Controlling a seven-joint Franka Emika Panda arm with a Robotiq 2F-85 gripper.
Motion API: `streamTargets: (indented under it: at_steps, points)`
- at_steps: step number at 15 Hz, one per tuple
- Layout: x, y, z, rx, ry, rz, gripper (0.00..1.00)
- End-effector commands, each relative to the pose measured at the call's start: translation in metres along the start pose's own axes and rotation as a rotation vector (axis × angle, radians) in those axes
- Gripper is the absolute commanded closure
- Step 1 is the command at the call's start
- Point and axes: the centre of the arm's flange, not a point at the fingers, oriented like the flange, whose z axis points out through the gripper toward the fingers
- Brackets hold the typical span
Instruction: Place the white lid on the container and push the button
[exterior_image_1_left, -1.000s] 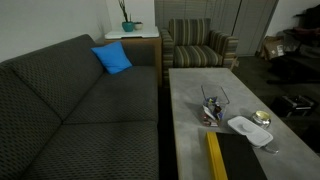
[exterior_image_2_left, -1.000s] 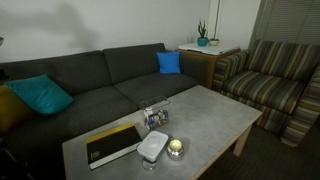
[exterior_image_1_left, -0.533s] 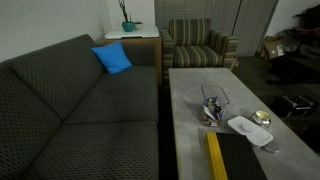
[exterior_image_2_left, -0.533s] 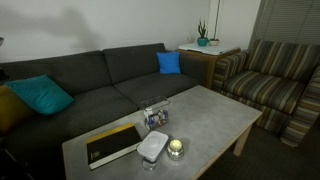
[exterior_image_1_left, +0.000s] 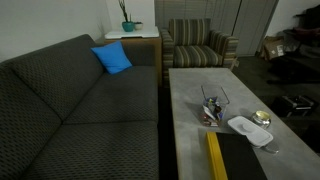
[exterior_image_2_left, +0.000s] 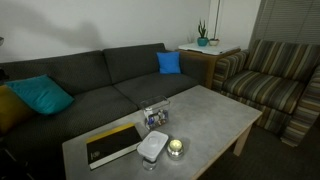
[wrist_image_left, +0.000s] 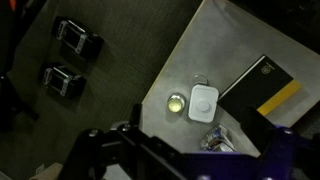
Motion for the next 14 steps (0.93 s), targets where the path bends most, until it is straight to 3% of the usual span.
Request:
streamTargets:
  at_steps: [1, 10, 14]
  points:
    - [0.004, -0.002, 0.006, 0.005, -0.013, -0.001, 0.00]
    - [0.002, 0.000, -0.002, -0.001, 0.005, 0.006, 0.00]
    - [0.011, -0.004, 0.018, -0.016, 0.012, -0.064, 0.00]
